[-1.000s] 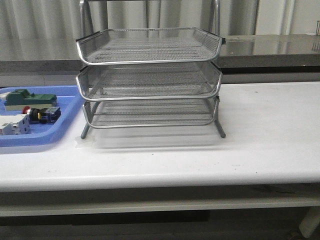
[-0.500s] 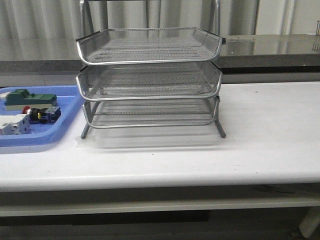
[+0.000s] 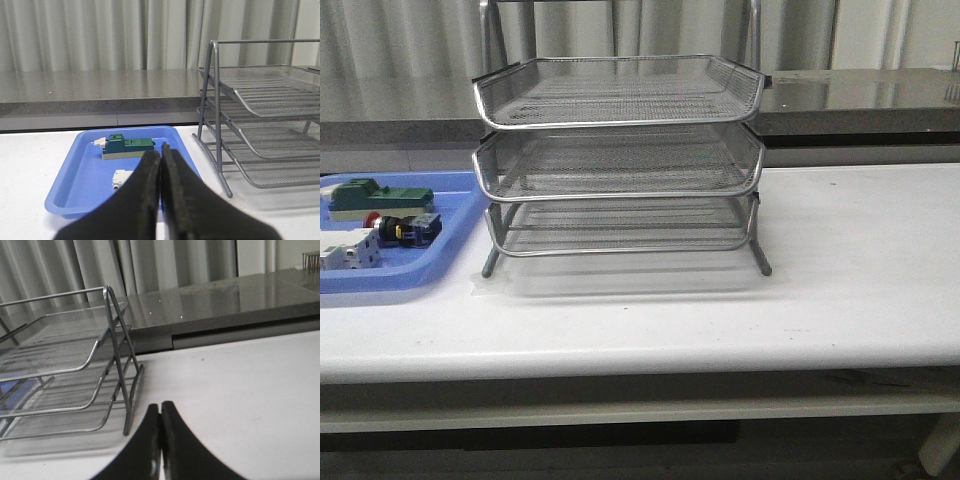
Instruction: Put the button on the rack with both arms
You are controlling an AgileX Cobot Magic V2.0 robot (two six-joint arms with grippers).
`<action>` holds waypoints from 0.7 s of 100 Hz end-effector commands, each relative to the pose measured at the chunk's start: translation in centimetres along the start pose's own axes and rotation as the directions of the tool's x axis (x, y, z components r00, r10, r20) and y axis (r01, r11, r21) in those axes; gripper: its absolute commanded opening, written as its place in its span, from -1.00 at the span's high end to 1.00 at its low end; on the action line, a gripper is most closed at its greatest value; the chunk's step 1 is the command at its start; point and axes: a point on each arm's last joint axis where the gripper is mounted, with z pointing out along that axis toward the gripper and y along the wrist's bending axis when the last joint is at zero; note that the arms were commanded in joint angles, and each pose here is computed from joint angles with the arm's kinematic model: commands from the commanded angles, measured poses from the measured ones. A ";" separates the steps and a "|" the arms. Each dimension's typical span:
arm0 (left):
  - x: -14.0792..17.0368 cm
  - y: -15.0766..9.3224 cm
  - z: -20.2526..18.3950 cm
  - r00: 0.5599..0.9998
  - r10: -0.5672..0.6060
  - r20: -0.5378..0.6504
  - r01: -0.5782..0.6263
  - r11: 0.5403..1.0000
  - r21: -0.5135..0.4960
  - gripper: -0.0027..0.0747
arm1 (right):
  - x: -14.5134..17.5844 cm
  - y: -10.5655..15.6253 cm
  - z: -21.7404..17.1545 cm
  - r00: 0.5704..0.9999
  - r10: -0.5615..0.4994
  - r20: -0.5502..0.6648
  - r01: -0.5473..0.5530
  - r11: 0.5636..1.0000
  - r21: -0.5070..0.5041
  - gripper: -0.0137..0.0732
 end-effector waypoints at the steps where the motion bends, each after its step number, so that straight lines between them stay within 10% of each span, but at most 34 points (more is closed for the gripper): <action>1: 0.7 0.0 -0.2 0.998 -0.010 0.065 0.010 1.000 0.007 0.92 | -2.8 0.5 0.4 1.000 -0.004 -0.010 0.005 1.000 0.002 0.84; 70: 0.7 0.0 -0.2 0.998 -0.010 0.065 0.010 1.000 0.007 0.92 | -6.3 1.4 9.2 0.838 0.070 -0.541 -0.041 0.997 0.064 0.84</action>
